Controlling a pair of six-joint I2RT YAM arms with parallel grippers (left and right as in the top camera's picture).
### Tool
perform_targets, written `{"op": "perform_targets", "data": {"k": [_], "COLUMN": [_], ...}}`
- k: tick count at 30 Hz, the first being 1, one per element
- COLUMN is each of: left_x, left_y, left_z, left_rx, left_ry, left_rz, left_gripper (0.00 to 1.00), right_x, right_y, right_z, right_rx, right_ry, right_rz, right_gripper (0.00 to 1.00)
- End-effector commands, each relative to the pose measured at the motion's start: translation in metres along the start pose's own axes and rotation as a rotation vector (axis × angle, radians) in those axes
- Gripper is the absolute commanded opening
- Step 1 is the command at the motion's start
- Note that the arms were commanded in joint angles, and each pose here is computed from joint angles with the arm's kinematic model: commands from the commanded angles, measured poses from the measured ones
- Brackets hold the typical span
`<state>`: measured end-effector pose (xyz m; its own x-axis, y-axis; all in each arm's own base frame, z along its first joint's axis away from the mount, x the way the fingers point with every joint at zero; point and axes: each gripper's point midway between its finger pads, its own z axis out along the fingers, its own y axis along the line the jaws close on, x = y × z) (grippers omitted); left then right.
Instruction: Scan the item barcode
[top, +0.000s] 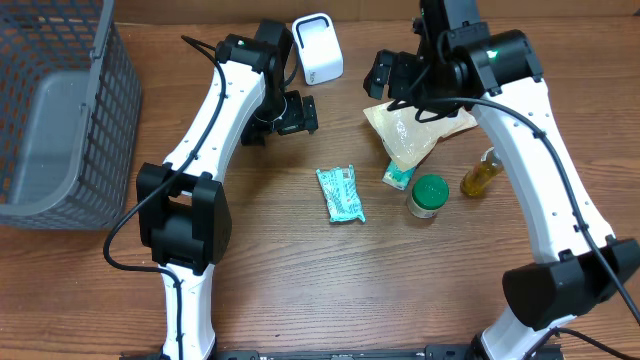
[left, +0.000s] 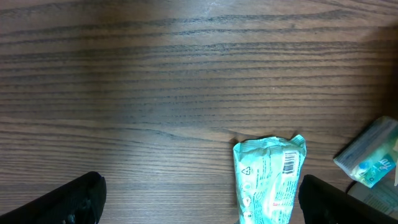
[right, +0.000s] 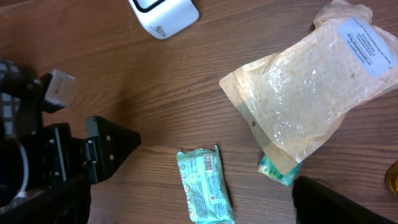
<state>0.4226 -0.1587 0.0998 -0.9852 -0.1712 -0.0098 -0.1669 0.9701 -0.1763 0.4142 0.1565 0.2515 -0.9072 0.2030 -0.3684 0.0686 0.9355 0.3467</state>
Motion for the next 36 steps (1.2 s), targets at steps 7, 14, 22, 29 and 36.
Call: {"op": "perform_targets", "data": {"k": [7, 14, 22, 29, 36], "left_x": [-0.002, -0.002, -0.002, -0.002, -0.002], "left_y": [-0.005, -0.005, -0.005, -0.005, -0.005], "left_z": [-0.009, -0.009, -0.009, -0.009, -0.009], "left_rx": [0.008, 0.008, 0.008, 0.008, 0.008], "left_ry": [-0.029, -0.029, -0.029, -0.029, -0.029], "left_rz": [0.019, 0.019, 0.019, 0.019, 0.019], "left_gripper": [1.0, 1.0, 0.99, 1.0, 1.0], "right_x": [-0.009, -0.008, -0.005, -0.001, 0.007], "right_y": [0.013, 0.017, 0.021, 0.024, 0.026], "right_z": [-0.052, -0.076, -0.109, -0.14, -0.175], "right_rx": [-0.062, -0.088, -0.122, -0.154, -0.191], "right_ry": [-0.116, -0.164, -0.228, -0.289, -0.358], "right_rz": [-0.017, -0.026, -0.037, -0.048, -0.06], "right_gripper": [1.0, 1.0, 1.0, 1.0, 1.0]}}
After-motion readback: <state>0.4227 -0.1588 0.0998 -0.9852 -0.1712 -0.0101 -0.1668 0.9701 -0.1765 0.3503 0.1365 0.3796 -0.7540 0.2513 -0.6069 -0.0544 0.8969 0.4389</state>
